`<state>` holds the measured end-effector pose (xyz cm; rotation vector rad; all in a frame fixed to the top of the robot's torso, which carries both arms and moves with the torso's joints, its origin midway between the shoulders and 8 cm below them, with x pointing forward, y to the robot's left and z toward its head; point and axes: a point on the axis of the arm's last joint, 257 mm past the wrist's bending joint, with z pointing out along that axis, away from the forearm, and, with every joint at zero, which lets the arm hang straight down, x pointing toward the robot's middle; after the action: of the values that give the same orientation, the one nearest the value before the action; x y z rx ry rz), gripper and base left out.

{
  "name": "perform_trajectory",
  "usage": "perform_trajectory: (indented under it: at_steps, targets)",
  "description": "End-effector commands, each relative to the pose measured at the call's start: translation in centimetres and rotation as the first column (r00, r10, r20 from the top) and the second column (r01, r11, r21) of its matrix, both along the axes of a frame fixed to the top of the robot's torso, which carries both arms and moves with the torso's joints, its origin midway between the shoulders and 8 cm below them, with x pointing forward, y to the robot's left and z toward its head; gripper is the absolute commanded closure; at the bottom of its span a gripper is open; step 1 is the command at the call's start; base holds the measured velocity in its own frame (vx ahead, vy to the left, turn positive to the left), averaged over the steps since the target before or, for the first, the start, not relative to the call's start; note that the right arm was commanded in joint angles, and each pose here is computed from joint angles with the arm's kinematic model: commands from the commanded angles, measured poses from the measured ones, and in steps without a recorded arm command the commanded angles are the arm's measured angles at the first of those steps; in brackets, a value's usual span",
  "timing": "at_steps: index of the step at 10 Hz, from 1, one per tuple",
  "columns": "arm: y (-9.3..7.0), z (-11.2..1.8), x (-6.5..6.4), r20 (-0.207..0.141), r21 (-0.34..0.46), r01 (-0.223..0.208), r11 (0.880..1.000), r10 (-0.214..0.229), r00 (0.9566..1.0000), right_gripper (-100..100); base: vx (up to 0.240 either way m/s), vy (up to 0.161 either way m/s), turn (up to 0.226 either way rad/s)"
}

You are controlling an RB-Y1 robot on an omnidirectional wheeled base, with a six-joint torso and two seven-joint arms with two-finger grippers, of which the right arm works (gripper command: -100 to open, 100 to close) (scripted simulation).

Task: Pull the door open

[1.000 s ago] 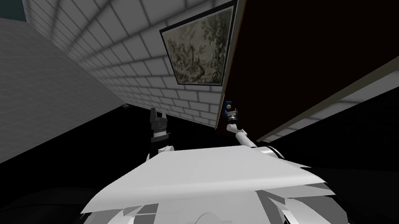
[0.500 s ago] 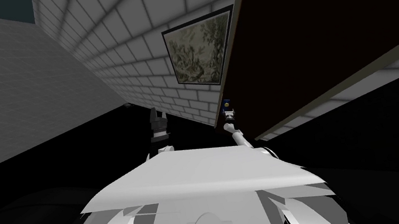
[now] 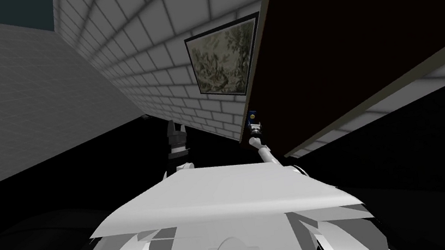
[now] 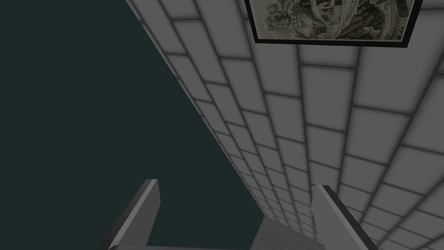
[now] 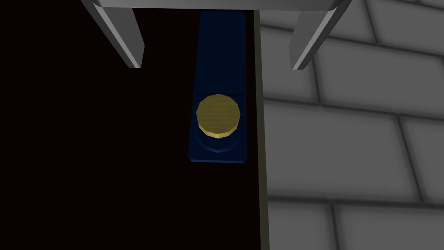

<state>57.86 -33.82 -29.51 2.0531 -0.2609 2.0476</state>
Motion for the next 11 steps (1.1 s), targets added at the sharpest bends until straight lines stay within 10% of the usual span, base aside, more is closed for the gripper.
perform_trajectory:
  at_steps: [1, 8, 10, 11]
  targets:
    - [-1.7, -0.3, -0.3, -0.001, 0.002, 0.014, 1.0, -0.014, 0.9999, -100, 0.153, -0.003, 0.128]
    - [-10.0, -0.2, -2.6, 0.002, 0.002, 0.091, 0.996, -0.091, 0.9959, -100, 0.128, 0.012, 0.102]
    - [-10.0, -0.1, -2.5, 0.0, -0.001, 0.09, 0.996, -0.09, 0.996, -100, 0.09, -0.001, 0.052]
    - [-10.0, -0.1, -2.5, 0.0, -0.001, 0.09, 0.996, -0.09, 0.996, 100, -0.008, -0.001, -0.028]
